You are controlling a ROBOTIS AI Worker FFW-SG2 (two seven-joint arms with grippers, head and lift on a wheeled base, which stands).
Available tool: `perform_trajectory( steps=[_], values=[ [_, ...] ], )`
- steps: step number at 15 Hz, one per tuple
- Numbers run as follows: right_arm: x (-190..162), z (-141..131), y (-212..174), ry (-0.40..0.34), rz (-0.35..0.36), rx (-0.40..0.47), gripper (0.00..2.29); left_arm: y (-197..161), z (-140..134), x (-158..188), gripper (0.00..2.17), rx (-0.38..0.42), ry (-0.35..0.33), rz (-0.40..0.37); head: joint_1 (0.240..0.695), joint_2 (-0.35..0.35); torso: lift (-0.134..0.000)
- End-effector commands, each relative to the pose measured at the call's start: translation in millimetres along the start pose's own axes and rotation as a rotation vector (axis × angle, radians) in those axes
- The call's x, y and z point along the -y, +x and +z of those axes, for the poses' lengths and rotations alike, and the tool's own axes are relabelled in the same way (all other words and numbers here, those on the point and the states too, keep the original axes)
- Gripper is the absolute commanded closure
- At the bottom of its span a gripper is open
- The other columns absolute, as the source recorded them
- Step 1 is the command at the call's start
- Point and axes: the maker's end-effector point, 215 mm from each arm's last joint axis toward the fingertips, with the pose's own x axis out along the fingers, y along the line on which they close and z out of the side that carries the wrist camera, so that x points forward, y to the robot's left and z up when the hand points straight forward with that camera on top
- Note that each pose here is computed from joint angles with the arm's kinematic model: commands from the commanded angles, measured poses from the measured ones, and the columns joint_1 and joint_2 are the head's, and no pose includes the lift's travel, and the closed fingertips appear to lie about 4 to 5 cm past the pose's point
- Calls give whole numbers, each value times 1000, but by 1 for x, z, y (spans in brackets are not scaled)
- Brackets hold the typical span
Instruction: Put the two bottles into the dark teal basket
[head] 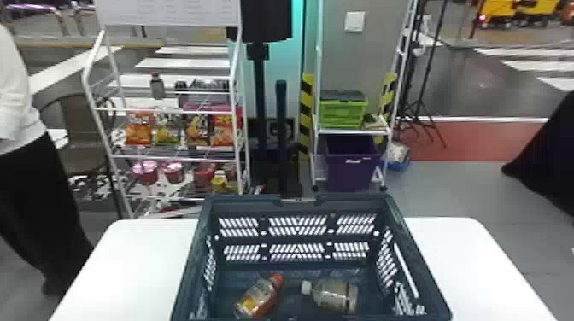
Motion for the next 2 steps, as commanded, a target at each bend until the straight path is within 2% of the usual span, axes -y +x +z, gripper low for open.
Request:
perform_trajectory(
  steps=[1,2],
  values=[
    [-3,3,-1,-4,12,4,80,-1,-2,-2,120,-4,1,8,499,0,0],
    [-3,5,0,-6,15,9,80,-3,-5,-4,120,-9,4,12,499,0,0]
  ],
)
